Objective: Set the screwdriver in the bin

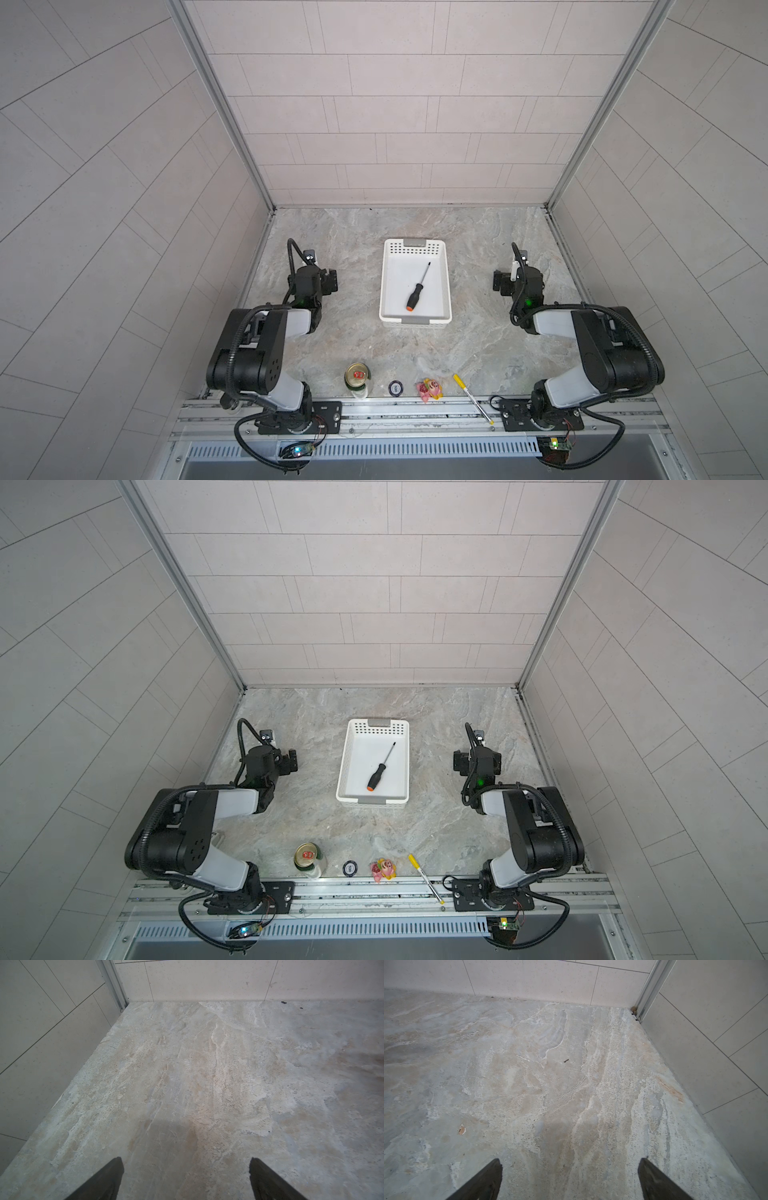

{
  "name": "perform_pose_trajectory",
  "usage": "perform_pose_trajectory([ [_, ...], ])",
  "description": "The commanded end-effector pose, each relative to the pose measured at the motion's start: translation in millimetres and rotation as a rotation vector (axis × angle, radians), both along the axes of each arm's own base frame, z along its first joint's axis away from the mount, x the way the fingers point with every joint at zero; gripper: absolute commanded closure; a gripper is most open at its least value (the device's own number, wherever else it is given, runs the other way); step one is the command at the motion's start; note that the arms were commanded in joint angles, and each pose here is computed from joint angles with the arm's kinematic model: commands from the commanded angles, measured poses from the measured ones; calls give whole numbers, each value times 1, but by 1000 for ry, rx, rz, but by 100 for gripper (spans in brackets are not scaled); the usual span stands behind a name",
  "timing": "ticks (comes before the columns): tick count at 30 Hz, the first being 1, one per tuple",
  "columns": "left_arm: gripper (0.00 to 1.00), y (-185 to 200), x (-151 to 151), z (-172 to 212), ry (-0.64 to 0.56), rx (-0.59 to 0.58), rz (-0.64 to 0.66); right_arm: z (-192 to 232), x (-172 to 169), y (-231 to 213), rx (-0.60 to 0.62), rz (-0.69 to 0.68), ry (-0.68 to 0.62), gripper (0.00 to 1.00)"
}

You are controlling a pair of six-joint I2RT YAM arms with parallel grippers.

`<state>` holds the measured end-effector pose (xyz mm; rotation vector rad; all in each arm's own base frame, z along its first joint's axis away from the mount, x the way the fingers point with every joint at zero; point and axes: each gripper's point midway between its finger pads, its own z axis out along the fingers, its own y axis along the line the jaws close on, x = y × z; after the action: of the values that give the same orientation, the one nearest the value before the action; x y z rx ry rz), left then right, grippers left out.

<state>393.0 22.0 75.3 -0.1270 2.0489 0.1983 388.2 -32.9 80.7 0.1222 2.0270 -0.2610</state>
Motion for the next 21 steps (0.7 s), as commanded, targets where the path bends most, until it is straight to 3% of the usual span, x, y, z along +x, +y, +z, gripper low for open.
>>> perform_pose_trajectory([
  [1,0,-1,4,7,-22,10,-4,5,4,3,-19,13,-13,0],
  [21,0,-2,2,9,-33,10,-10,9,0,2,-15,10,-40,0],
])
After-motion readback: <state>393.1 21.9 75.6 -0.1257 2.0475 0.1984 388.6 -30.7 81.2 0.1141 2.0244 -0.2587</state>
